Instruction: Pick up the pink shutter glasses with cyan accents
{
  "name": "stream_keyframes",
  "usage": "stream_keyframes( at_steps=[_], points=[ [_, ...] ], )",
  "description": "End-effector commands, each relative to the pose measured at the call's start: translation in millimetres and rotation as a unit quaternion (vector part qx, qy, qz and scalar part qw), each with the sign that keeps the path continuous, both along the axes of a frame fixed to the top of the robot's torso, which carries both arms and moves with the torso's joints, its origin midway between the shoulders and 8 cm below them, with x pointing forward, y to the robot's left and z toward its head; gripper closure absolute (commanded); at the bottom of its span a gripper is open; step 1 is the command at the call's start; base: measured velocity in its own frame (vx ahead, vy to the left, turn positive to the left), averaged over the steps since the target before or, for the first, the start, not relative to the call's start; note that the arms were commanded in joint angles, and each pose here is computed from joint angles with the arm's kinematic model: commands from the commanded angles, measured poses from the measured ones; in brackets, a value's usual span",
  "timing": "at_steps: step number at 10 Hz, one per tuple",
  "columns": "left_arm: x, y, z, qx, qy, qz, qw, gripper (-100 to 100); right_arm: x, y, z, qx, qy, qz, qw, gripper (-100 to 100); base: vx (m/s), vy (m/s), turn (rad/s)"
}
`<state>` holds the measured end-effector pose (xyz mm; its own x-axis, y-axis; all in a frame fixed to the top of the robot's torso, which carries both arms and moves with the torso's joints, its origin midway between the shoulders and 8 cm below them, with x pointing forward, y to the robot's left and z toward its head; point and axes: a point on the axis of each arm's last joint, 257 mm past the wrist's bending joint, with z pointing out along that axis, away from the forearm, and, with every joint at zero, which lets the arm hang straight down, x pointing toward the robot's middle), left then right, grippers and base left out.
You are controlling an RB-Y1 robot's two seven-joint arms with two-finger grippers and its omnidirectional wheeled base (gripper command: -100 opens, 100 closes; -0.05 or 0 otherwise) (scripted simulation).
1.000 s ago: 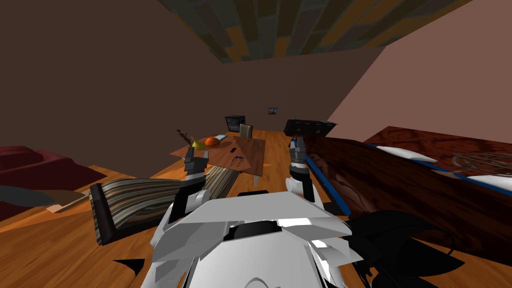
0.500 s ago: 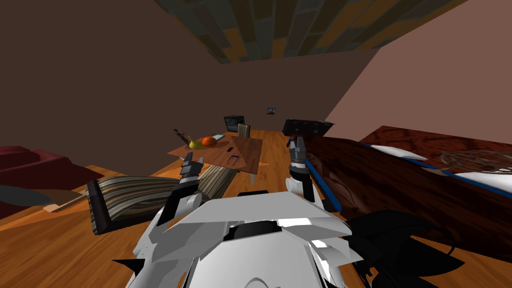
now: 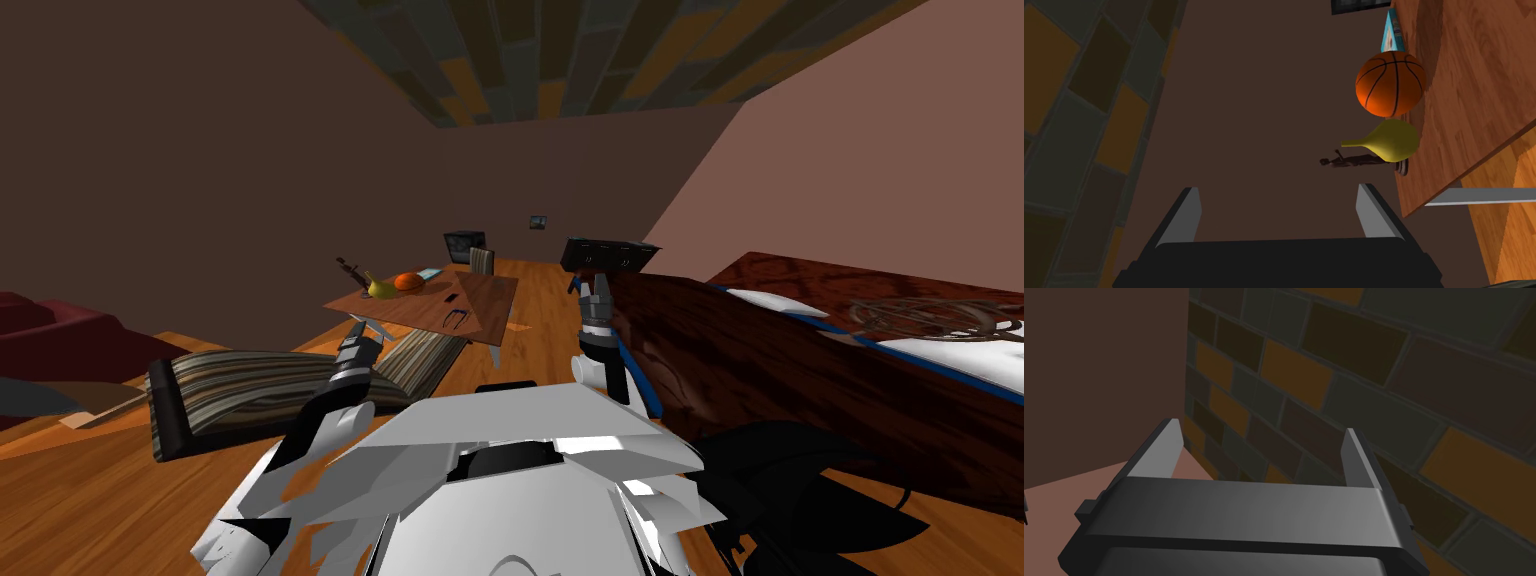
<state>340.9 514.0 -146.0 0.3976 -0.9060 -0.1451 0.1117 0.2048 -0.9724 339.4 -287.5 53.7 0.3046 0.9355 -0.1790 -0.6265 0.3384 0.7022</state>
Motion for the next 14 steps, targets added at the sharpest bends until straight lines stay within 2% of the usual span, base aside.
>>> stream_keyframes(
  at_steps=[1, 3, 4, 5, 6, 7, 8, 9, 10, 11, 12, 13, 14],
  points=[
    [-17.5, 33.6, -14.7, -0.005, 0.033, 0.031, 0.9990, -100, 0.0, 0.0, 0.0, 0.000, 0.000, 0.000, 1.0000, 0, -0.009, -0.117, -0.023],
    [-39.7, 78.9, -36.2, -0.014, 0.075, 0.071, 0.9946, -100, 0.0, 0.0, 0.0, 0.000, 0.000, 0.000, 1.0000, 0, 0.016, -0.167, -0.035],
    [-45.8, 87.4, -45.4, -0.020, 0.084, 0.081, 0.9929, -100, 0.0, 0.0, 0.0, 0.000, 0.000, 0.000, 1.0000, 0, 0.035, -0.152, -0.002],
    [-61.5, 112.3, -58.8, -0.030, 0.107, 0.105, 0.9882, -100, 0.0, 0.0, 0.0, 0.000, 0.000, 0.000, 1.0000, 0, -0.004, -0.169, -0.022],
    [-62.5, 113.2, -60.6, -0.030, 0.109, 0.106, 0.9879, -100, 0.0, 0.0, 0.0, 0.000, 0.000, 0.000, 1.0000, 0, -0.003, -0.122, -0.006],
    [-80.7, 137.8, -75.8, -0.043, 0.133, 0.131, 0.9815, -100, 0.0, 0.0, 0.0, 0.000, 0.000, 0.000, 1.0000, 0, 0.031, -0.103, -0.034],
    [-94.1, 157.0, -80.4, -0.052, 0.144, 0.149, 0.9769, -100, 0.0, 0.0, 0.0, 0.000, 0.000, 0.000, 1.0000, 0, 0.060, -0.164, -0.041],
    [-100.0, 160.7, -90.9, -0.059, 0.155, 0.155, 0.9739, -100, 0.0, 0.0, -0.1, 0.000, 0.000, 0.000, 1.0000, 0, 0.073, -0.135, 0.007],
    [-116.2, 179.7, -99.8, -0.072, 0.169, 0.175, 0.9672, -100, 0.0, 0.0, 0.0, 0.000, 0.000, 0.000, 1.0000, 0, 0.067, -0.141, -0.030],
    [-120.1, 181.6, -106.1, -0.076, 0.176, 0.179, 0.9650, -100, 0.0, 0.0, 0.0, 0.000, 0.000, 0.000, 1.0000, 0, 0.058, -0.103, -0.008],
    [-140.0, 200.1, -120.3, -0.094, 0.194, 0.201, 0.9555, -100, 0.0, -0.1, 0.0, 0.000, 0.000, 0.000, 1.0000, 0, 0.076, -0.113, -0.025],
    [-140.6, 200.3, -121.2, -0.095, 0.195, 0.201, 0.9551, -100, 0.0, -0.1, -0.1, 0.000, 0.000, 0.000, 1.0000, 0, 0.068, -0.095, -0.007],
    [-160.0, 216.6, -134.1, -0.114, 0.210, 0.222, 0.9454, -100, 0.0, -0.1, 0.0, 0.000, 0.000, 0.000, 1.0000, 0, 0.083, -0.100, -0.031]
  ],
)
